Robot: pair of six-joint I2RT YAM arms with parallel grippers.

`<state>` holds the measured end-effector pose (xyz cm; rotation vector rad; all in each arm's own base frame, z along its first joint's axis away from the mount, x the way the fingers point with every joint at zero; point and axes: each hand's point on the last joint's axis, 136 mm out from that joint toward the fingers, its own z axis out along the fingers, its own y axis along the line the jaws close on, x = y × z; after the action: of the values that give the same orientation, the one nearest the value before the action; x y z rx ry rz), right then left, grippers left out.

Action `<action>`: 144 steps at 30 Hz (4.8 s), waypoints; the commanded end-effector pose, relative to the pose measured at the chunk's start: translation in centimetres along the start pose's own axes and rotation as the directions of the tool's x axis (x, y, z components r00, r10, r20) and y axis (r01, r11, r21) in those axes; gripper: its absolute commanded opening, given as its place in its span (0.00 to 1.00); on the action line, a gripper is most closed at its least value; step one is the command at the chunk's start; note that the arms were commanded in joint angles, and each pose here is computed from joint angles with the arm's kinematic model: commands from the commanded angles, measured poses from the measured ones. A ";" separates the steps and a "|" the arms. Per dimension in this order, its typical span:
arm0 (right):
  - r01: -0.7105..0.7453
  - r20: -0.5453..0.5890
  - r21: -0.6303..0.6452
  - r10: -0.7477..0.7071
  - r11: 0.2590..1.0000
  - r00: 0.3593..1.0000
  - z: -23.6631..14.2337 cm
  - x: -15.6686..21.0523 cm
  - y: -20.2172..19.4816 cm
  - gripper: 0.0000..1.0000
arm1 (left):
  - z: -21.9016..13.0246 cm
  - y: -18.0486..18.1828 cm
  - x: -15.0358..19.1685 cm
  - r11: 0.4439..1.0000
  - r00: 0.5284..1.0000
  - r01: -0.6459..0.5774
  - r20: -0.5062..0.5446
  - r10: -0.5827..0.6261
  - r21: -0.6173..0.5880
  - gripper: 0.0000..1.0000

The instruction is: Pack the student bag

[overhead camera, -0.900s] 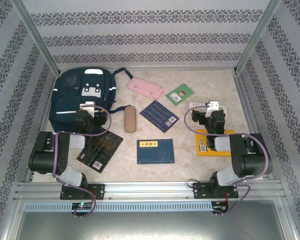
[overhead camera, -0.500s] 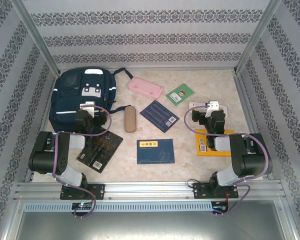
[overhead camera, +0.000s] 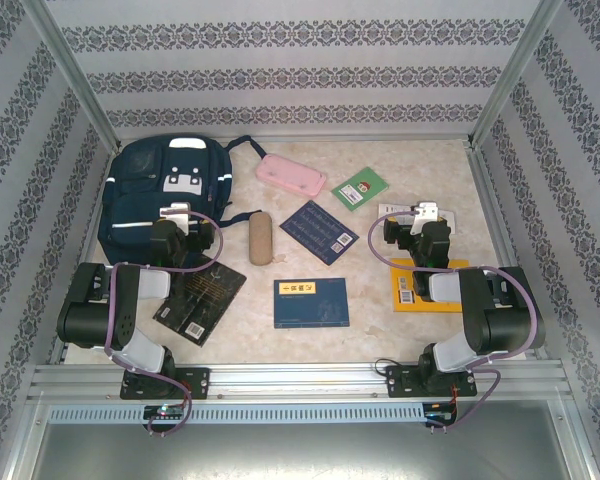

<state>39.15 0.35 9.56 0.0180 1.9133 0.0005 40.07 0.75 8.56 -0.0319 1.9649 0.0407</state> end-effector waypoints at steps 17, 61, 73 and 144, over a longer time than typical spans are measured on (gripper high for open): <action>-0.055 0.038 0.139 0.050 0.989 0.998 -1.9 -4.2 -2.5 0.98 | -2.7 3.1 -7.7 0.970 0.977 0.150 -0.120 -0.174 -0.190 1.00; -0.374 -0.098 -0.020 0.370 0.927 0.924 -10.1 -10.9 2.1 0.98 | 16.9 -9.7 -3.1 0.980 0.736 -0.002 -0.664 -0.135 -0.201 0.03; -0.371 -0.160 -0.077 0.356 0.925 0.921 -8.4 -10.2 3.8 0.98 | 11.6 -21.7 -3.2 0.974 0.739 -0.169 -0.635 0.226 0.150 0.00; -0.486 -0.675 -0.078 0.313 0.870 0.668 10.7 -0.4 22.0 0.00 | -4.4 -3.5 6.2 0.905 0.642 0.041 -0.683 -0.348 -0.423 0.37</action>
<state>49.64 25.48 5.46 0.2257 2.5738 0.6909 31.90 -4.68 4.12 -0.6187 2.8008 0.2270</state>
